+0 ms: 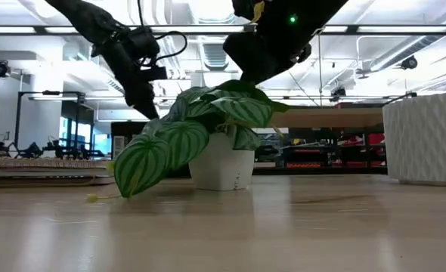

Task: Stock shelves
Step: Remove the black book from the black mesh bookshelf

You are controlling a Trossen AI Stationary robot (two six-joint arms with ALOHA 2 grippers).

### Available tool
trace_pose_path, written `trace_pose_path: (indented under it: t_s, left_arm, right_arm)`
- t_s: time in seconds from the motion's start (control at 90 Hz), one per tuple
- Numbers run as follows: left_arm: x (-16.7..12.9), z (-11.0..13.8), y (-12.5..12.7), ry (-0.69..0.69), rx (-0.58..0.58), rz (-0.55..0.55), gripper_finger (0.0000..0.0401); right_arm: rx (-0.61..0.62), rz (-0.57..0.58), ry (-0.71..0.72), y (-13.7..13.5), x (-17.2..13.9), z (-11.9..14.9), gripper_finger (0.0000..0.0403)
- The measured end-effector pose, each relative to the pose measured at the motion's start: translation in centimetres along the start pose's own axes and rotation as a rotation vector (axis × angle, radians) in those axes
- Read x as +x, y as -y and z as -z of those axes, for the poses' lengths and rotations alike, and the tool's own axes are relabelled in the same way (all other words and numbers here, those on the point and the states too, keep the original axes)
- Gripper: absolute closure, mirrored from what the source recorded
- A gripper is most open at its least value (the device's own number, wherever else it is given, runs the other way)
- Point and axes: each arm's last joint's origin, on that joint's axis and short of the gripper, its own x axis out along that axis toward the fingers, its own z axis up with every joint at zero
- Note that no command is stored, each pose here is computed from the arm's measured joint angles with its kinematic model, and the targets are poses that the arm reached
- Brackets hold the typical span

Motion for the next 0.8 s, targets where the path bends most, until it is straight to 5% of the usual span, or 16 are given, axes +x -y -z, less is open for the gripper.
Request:
trace_pose_path:
  t_s: [0.5, 0.8]
  left_arm:
    - [1.1, 1.8, 1.1, -0.059, 0.026, 0.035, 0.0279]
    - [1.1, 1.4, 0.3, -0.081, 0.032, -0.143, 0.03]
  right_arm:
    - [0.0, 0.0, 0.0, 0.0, 0.0, 0.0, 0.0389]
    - [0.0, 0.0, 0.0, 0.0, 0.0, 0.0, 0.0389]
